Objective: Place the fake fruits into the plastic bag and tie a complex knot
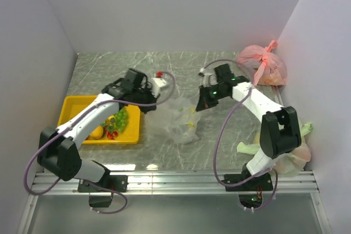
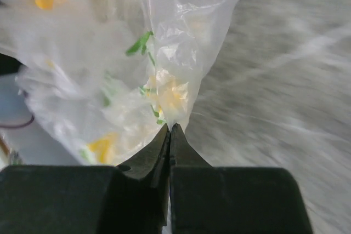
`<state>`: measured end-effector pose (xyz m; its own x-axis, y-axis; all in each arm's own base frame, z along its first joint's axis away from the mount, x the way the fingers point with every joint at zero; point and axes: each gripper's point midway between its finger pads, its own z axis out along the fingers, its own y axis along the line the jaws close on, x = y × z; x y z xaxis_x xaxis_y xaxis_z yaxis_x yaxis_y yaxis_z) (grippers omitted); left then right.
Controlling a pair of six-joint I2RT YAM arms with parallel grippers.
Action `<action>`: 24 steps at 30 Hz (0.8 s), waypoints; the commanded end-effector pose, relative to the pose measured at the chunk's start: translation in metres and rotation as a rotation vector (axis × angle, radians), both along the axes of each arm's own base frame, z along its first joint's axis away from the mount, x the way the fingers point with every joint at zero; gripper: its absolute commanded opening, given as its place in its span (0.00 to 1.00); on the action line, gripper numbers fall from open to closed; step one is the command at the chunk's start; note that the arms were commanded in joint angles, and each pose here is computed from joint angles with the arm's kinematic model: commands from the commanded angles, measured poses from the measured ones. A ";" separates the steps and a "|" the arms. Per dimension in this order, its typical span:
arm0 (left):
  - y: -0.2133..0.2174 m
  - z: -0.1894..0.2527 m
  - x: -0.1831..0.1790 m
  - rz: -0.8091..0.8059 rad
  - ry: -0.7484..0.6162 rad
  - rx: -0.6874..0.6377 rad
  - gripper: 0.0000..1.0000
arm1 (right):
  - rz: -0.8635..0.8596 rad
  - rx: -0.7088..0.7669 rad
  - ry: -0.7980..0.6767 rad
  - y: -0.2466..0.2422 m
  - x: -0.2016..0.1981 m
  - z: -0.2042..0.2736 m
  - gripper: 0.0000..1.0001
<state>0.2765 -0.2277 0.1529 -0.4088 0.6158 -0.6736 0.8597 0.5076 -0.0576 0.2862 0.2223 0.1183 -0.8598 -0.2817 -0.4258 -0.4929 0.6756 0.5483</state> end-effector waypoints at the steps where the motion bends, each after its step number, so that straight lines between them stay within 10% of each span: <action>1: 0.024 0.070 0.022 0.047 -0.172 -0.144 0.00 | -0.111 -0.007 -0.177 -0.051 0.035 0.049 0.00; 7: 0.079 0.081 0.027 0.061 -0.350 -0.138 0.00 | -0.202 -0.119 -0.313 -0.119 0.043 0.054 0.00; 16: 0.075 0.035 0.004 -0.139 -0.422 -0.097 0.01 | -0.192 -0.025 -0.429 -0.097 0.034 0.071 0.00; 20: 0.062 0.072 0.008 -0.150 -0.428 -0.170 0.64 | -0.110 0.002 -0.540 -0.079 0.025 0.087 0.00; 24: 0.042 0.125 0.013 -0.123 -0.431 -0.314 0.97 | 0.006 0.011 -0.697 -0.063 0.014 0.100 0.00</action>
